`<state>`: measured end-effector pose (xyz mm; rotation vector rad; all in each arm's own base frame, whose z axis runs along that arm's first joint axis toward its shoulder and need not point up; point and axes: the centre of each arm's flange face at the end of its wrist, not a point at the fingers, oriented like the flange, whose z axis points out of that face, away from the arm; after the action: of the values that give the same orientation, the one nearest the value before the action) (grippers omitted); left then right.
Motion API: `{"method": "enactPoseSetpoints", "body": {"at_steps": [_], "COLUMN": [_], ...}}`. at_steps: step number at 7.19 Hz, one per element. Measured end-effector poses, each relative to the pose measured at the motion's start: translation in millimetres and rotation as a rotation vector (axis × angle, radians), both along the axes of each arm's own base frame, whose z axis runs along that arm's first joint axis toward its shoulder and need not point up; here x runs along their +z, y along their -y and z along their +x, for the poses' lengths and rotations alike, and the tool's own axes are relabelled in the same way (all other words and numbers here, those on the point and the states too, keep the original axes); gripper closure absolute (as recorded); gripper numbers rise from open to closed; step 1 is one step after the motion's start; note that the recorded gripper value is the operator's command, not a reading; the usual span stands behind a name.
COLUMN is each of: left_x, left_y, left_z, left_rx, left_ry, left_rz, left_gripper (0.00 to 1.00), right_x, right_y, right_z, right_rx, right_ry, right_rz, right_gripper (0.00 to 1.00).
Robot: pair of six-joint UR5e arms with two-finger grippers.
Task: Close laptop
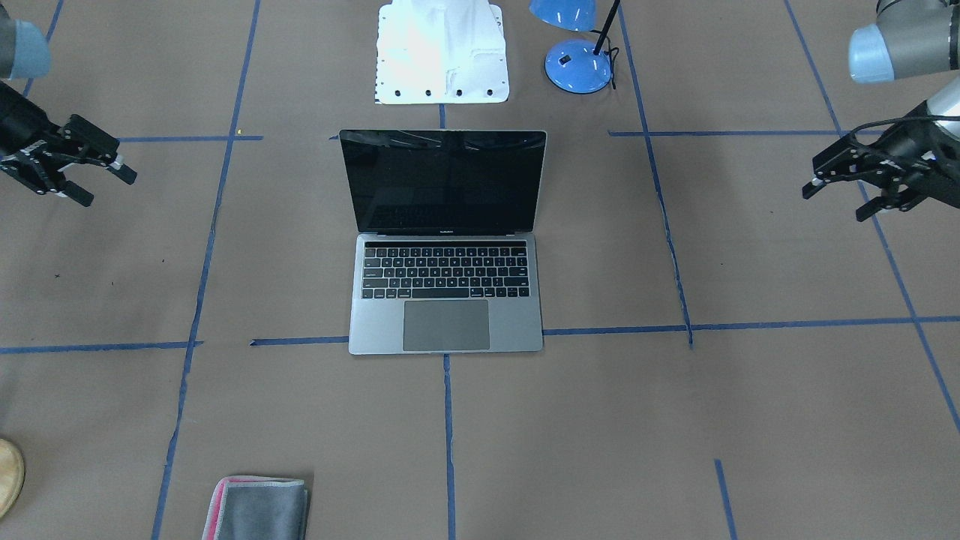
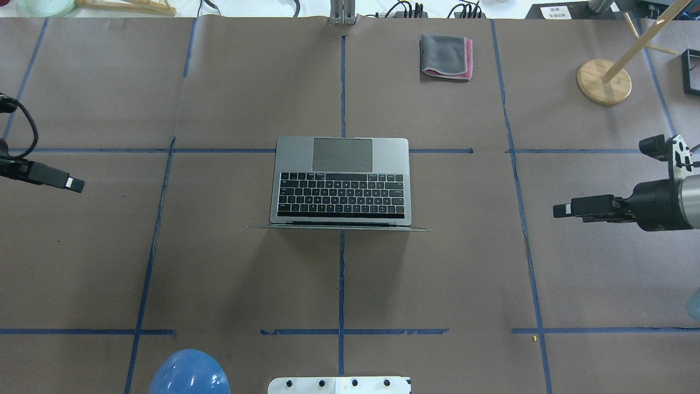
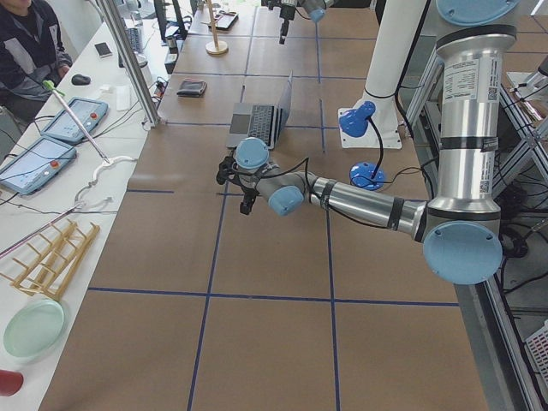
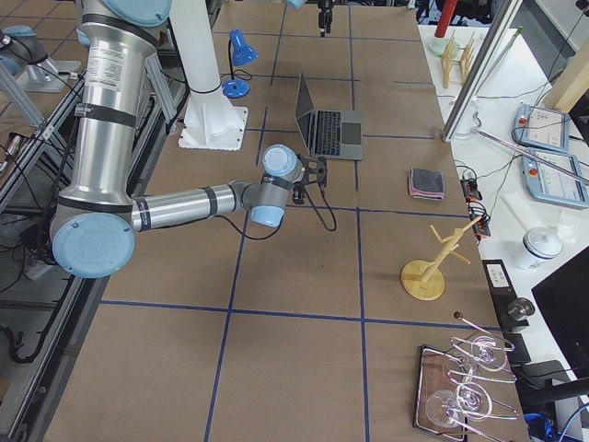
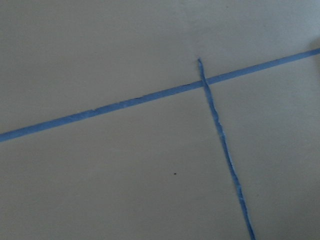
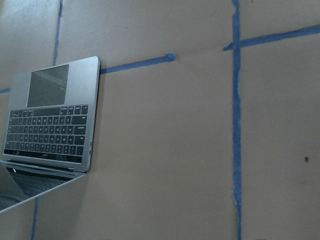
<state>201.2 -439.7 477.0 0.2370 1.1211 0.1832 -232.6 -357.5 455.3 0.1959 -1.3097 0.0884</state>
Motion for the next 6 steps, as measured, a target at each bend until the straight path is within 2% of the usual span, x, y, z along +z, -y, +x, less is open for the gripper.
{"method": "enactPoseSetpoints", "body": {"at_steps": [3,4,6], "left_x": [-42,-56,-78], "left_y": [-53,-72,-110], "left_z": [82,104,148], "left_rx": [0.011,0.029,0.017], "left_ry": [-0.081,-0.096,-0.113], "left_rz": [-0.002,0.003,-0.009], "left_gripper": [0.00,0.00,0.00], "right_x": [-34,-40,-56], "right_y": [-51,-70,-109], "right_z": [-70,-90,-125], "right_rx": [0.024,0.026,0.062], "right_ry": [0.040,0.049,0.073], "right_rz": [-0.010,-0.013,0.000], "right_gripper": [0.01,0.01,0.04]}}
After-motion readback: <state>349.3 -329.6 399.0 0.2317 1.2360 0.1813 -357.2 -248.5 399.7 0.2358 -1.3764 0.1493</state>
